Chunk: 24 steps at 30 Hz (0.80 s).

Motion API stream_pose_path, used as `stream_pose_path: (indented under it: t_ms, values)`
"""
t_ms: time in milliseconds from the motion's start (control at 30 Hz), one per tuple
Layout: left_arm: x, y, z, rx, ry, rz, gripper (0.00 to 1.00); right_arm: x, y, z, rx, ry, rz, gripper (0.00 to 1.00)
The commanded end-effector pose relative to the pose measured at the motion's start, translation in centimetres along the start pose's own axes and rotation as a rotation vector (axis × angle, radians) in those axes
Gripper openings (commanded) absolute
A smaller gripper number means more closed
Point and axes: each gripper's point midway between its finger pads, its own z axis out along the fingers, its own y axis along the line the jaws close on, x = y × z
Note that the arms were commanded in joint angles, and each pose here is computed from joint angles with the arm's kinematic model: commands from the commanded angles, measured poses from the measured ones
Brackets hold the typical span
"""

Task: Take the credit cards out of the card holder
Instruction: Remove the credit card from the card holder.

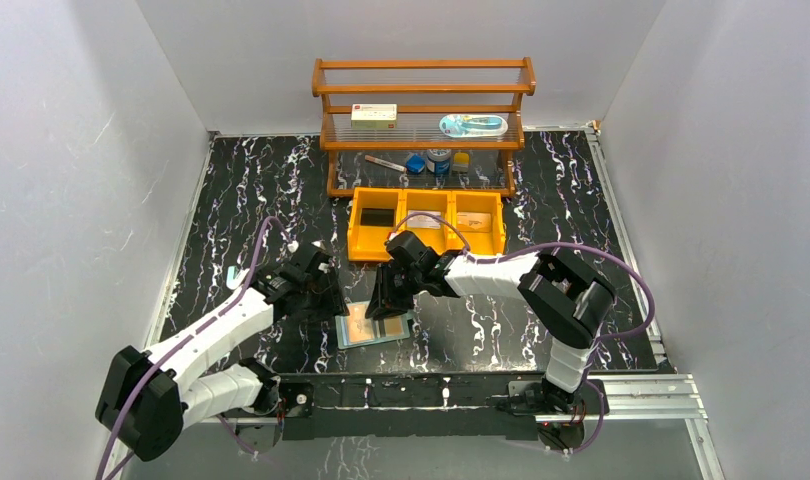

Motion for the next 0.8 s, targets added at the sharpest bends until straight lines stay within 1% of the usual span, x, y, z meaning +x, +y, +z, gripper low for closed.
stream_pose_path:
  t_ms: [0, 67, 167, 333, 433, 533, 700, 767]
  values:
    - [0.0, -2.5, -0.2, 0.117, 0.023, 0.023, 0.45, -1.0, 1.3, -0.6, -0.031, -0.026, -0.023, 0.35]
    - [0.5, -3.2, 0.2, 0.155, 0.052, 0.029, 0.44, -1.0, 1.2, -0.4, -0.029, -0.022, -0.023, 0.35]
    - [1.2, -3.4, 0.6, 0.171, 0.091, 0.028, 0.41, -1.0, 0.9, 0.1, -0.028, -0.01, -0.017, 0.35]
    - [2.1, -2.4, 1.3, 0.135, 0.129, 0.035, 0.35, -0.6, 0.2, 1.0, -0.026, 0.025, -0.008, 0.35]
    - [2.7, -1.4, 1.7, 0.085, 0.151, 0.041, 0.34, -0.3, -0.2, 1.3, -0.019, 0.039, -0.003, 0.35]
    - [3.3, -1.0, 2.2, 0.074, 0.18, 0.043, 0.32, -0.1, -0.7, 1.5, -0.008, 0.046, 0.006, 0.35]
    - [3.9, -0.4, 2.5, 0.06, 0.2, 0.056, 0.24, 0.3, -1.1, 1.8, -0.003, 0.06, 0.014, 0.33]
    - [3.9, -0.4, 2.5, 0.061, 0.199, 0.059, 0.22, 0.2, -1.0, 1.8, -0.008, 0.06, 0.021, 0.31]
